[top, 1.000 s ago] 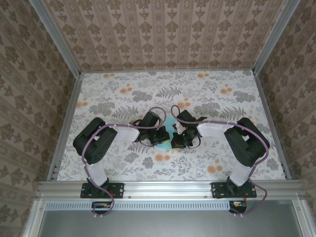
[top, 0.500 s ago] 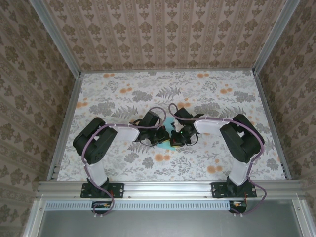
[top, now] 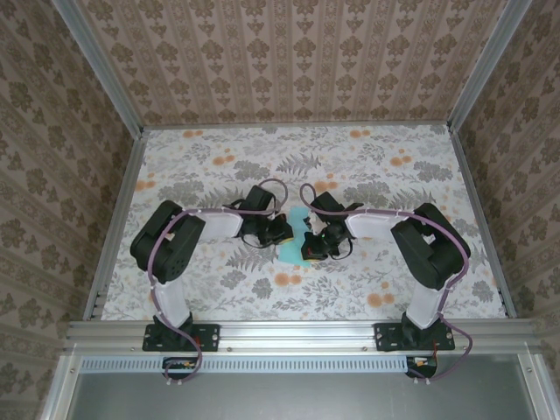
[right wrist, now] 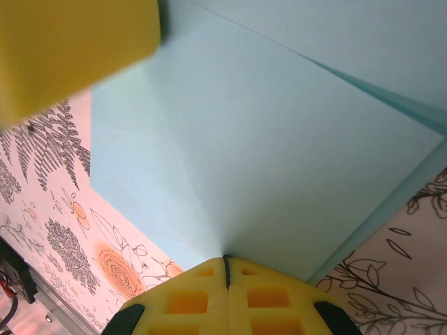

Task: Fold a paper plane with a square sheet of paper (pick it up from the middle)
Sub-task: Fold the triangle a second time at the center of the table, then turn over the paper at the center of the table.

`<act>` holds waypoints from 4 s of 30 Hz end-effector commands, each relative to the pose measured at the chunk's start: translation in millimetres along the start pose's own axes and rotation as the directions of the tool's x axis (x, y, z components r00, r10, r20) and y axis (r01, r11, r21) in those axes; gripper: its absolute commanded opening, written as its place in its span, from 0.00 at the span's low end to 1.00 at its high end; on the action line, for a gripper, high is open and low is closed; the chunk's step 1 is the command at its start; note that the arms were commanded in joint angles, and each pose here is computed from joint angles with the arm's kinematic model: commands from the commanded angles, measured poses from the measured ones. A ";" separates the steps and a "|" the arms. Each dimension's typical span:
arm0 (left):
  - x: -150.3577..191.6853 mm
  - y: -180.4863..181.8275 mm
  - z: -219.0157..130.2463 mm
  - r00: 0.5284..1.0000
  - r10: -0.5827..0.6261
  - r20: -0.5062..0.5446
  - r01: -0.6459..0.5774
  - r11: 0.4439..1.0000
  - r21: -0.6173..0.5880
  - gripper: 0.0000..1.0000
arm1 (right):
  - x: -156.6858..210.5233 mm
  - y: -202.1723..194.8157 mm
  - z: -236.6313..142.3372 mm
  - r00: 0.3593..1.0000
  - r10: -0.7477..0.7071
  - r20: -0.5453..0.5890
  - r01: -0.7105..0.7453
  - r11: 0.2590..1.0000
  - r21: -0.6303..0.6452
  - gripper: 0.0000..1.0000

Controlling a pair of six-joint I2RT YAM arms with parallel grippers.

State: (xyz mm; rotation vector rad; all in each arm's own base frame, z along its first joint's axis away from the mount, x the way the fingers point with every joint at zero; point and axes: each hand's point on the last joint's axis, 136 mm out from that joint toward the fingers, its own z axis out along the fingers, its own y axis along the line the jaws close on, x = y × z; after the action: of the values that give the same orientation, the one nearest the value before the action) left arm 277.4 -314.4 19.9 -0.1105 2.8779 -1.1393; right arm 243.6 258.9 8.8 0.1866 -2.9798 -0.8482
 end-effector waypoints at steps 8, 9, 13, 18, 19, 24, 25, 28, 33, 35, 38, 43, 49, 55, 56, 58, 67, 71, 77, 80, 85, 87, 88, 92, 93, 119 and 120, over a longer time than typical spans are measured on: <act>-30.3 48.7 -10.3 0.999 -0.007 0.048 0.012 0.995 -0.098 0.06 | 45.5 -57.7 9.4 0.986 0.115 -0.119 -0.089 0.974 0.210 0.03; -33.4 46.8 -11.6 0.998 -0.007 0.055 0.012 0.997 -0.082 0.06 | 43.9 -56.1 8.6 0.987 0.111 -0.113 -0.087 0.975 0.204 0.03; -44.5 38.8 -19.7 0.997 0.015 0.070 -0.010 0.998 -0.066 0.07 | 40.1 -47.5 5.9 0.990 0.101 -0.094 -0.085 0.983 0.166 0.03; -58.5 5.7 -46.5 0.992 0.060 0.110 -0.057 0.998 -0.033 0.13 | 10.3 -9.1 -14.8 0.998 0.056 0.010 -0.057 0.997 0.045 0.07; -58.5 0.5 -51.3 0.991 0.064 0.116 -0.061 0.998 -0.026 0.15 | 3.6 -0.9 -21.6 0.998 0.047 0.040 -0.048 0.999 0.022 0.09; -49.9 -11.1 -76.6 0.986 0.042 0.163 -0.042 0.999 -0.005 0.32 | -31.8 12.9 -64.2 0.975 0.053 0.217 -0.046 0.998 -0.038 0.34; -46.5 -10.4 -80.5 0.984 0.033 0.172 -0.033 0.999 -0.001 0.36 | -37.7 10.2 -71.0 0.968 0.064 0.244 -0.055 0.997 -0.044 0.37; -35.4 -6.3 -87.9 0.981 -0.010 0.196 0.008 1.000 0.011 0.46 | -49.2 -5.3 -81.9 0.954 0.088 0.286 -0.083 0.996 -0.029 0.44; -15.0 -10.1 -91.0 0.977 -0.051 0.207 0.039 0.997 0.063 0.59 | -51.7 -11.1 -73.8 0.966 0.051 0.254 -0.046 0.999 -0.025 0.50; -7.6 -13.0 -87.5 0.978 -0.057 0.199 0.042 0.996 0.076 0.60 | -52.3 -8.8 -67.3 0.973 0.032 0.228 -0.024 0.999 -0.042 0.49; 1.0 -15.4 -77.5 0.983 -0.059 0.173 0.046 0.996 0.081 0.60 | -51.4 -4.9 -58.2 0.981 0.020 0.193 -0.004 0.997 -0.078 0.47; 8.6 -17.6 -56.5 0.989 -0.072 0.126 0.060 0.994 0.097 0.56 | -51.6 -6.3 -47.6 0.987 0.017 0.160 -0.002 0.996 -0.091 0.39; 13.2 -28.0 -37.5 0.995 -0.059 0.079 0.050 0.993 0.108 0.45 | -54.2 -10.1 -37.3 0.991 0.025 0.129 -0.014 0.996 -0.088 0.25; 16.3 -29.3 -25.8 0.997 -0.061 0.047 0.056 0.993 0.103 0.38 | -53.6 -19.5 -30.6 0.993 0.038 0.114 -0.032 0.998 -0.052 0.13; 16.8 -29.6 -24.2 0.997 -0.062 0.042 0.057 0.993 0.105 0.38 | -54.0 -22.0 -30.3 0.993 0.037 0.116 -0.033 0.999 -0.039 0.10; 17.3 -29.9 -21.4 0.997 -0.064 0.035 0.060 0.992 0.107 0.38 | -52.8 -25.7 -28.7 0.993 0.039 0.112 -0.037 0.999 -0.022 0.08; 18.6 -31.5 -10.5 0.997 -0.071 0.006 0.070 0.991 0.112 0.36 | -51.1 -34.6 -24.6 0.993 0.053 0.106 -0.054 0.998 0.012 0.07; 15.3 -35.0 -6.3 0.998 -0.065 0.000 0.065 0.990 0.127 0.33 | -50.8 -34.7 -24.3 0.993 0.054 0.106 -0.056 0.998 0.011 0.07; 13.9 -33.2 1.5 0.997 -0.069 -0.015 0.070 0.990 0.126 0.27 | -50.8 -35.0 -24.7 0.992 0.059 0.107 -0.060 0.998 0.009 0.07; 12.7 -33.2 3.5 0.998 -0.069 -0.012 0.070 0.989 0.131 0.22 | -50.5 -34.4 -25.0 0.992 0.061 0.107 -0.062 0.998 0.006 0.07; 8.8 -32.6 4.1 0.999 -0.049 0.007 0.048 0.990 0.130 0.14 | -51.4 -31.1 -30.4 0.991 0.060 0.120 -0.060 0.998 -0.003 0.08; 6.8 -33.2 3.7 0.999 -0.029 0.019 0.027 0.991 0.128 0.07 | -52.7 -31.3 -35.4 0.989 0.070 0.133 -0.071 0.998 -0.003 0.10; 6.7 -32.1 3.7 1.000 -0.021 0.023 0.018 0.992 0.121 0.05 | -53.6 -31.0 -39.2 0.987 0.075 0.145 -0.076 0.997 -0.001 0.11; 3.8 -32.7 -2.5 0.999 0.031 0.042 -0.034 0.996 0.084 0.00 | -60.0 -34.5 -66.5 0.964 0.106 0.244 -0.116 0.993 0.025 0.32; 3.0 -34.0 -6.3 0.997 0.053 0.048 -0.056 0.996 0.068 0.00 | -61.1 -35.7 -74.5 0.955 0.115 0.273 -0.128 0.991 0.032 0.38; -47.1 -1.0 -196.8 0.821 0.570 -0.042 -0.286 0.346 -0.893 0.00 | -63.9 -79.7 -178.3 0.734 0.229 0.639 -0.355 0.932 0.073 1.00; -49.8 2.7 -192.5 0.820 0.570 -0.057 -0.279 0.311 -0.909 0.00 | -63.3 -81.5 -178.1 0.732 0.236 0.639 -0.362 0.929 0.072 1.00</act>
State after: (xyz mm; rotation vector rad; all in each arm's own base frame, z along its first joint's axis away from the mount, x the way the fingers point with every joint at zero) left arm 310.0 -206.7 167.8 0.3601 2.6317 0.2012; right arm 332.7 115.4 125.8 -0.6158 -3.5618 -0.7402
